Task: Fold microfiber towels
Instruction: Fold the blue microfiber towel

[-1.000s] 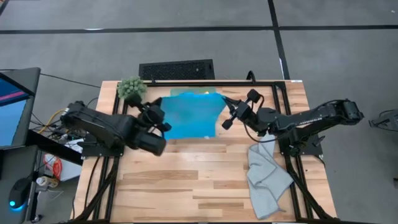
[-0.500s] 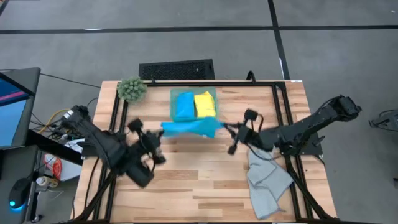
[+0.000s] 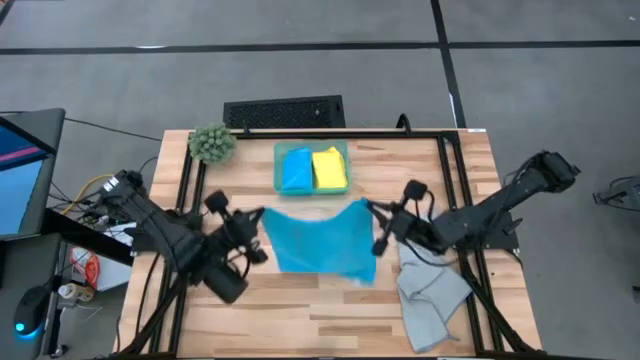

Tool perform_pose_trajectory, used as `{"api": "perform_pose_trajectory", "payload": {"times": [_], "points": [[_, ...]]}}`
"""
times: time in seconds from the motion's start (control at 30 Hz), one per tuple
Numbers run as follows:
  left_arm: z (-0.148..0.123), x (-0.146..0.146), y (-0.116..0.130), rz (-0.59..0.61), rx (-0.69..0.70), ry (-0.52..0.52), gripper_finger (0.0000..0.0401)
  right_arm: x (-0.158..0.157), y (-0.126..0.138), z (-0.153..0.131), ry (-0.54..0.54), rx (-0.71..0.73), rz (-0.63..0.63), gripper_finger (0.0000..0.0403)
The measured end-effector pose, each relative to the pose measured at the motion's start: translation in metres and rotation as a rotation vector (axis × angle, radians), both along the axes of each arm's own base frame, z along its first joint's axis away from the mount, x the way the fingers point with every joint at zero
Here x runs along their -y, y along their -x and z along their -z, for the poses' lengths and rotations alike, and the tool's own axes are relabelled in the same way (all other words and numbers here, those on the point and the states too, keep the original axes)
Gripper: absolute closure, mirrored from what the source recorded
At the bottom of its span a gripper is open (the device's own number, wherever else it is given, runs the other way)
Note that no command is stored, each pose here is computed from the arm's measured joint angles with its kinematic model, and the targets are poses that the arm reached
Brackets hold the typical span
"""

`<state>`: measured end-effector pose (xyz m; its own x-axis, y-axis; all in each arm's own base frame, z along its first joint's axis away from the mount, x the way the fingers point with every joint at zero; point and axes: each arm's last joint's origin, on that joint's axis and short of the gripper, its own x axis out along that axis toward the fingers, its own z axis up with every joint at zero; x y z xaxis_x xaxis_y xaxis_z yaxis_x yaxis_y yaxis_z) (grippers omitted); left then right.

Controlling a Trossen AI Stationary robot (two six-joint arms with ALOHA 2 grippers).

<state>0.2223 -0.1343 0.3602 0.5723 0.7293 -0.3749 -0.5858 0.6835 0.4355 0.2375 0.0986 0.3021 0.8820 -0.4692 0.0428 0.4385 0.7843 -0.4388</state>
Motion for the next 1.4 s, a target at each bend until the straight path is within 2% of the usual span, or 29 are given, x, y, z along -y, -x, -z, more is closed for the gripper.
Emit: {"api": "perform_pose_trajectory", "payload": {"times": [0.1, 0.2, 0.37, 0.43, 0.57, 0.73, 0.87, 1.13, 1.3, 1.4], "points": [[-0.009, -0.025, -0.003, -0.062, -0.007, -0.062, 0.0401, 0.025, -0.01, 0.0, 0.029, -0.018, 0.086, 0.0386], [-0.021, -0.055, -0.003, -0.145, -0.013, -0.134, 0.0401, 0.055, -0.019, -0.001, 0.06, -0.023, 0.115, 0.0388], [-0.041, -0.102, 0.009, -0.308, 0.009, -0.216, 0.0401, 0.102, -0.024, -0.009, 0.072, 0.058, 0.156, 0.0392], [-0.048, -0.112, 0.014, -0.338, 0.014, -0.236, 0.0401, 0.112, -0.024, -0.012, 0.111, 0.077, 0.158, 0.039], [-0.059, -0.115, 0.02, -0.319, 0.021, -0.233, 0.0401, 0.116, -0.024, -0.014, 0.19, 0.043, 0.176, 0.0391], [-0.047, -0.096, 0.019, -0.233, 0.041, -0.19, 0.0401, 0.093, -0.025, -0.005, 0.152, -0.025, 0.099, 0.0394], [-0.011, -0.069, 0.01, -0.123, -0.006, -0.07, 0.0401, 0.062, -0.024, 0.011, 0.068, -0.12, -0.035, 0.0391], [0.059, 0.002, 0.008, -0.028, -0.032, 0.179, 0.0401, -0.006, -0.004, 0.032, -0.221, -0.187, -0.276, 0.0391], [0.094, 0.045, 0.009, -0.031, -0.043, 0.275, 0.0401, -0.04, 0.001, 0.055, -0.393, -0.212, -0.305, 0.0387], [0.115, 0.066, 0.011, -0.049, -0.071, 0.334, 0.0401, -0.06, -0.001, 0.079, -0.468, -0.26, -0.31, 0.0388]]}}
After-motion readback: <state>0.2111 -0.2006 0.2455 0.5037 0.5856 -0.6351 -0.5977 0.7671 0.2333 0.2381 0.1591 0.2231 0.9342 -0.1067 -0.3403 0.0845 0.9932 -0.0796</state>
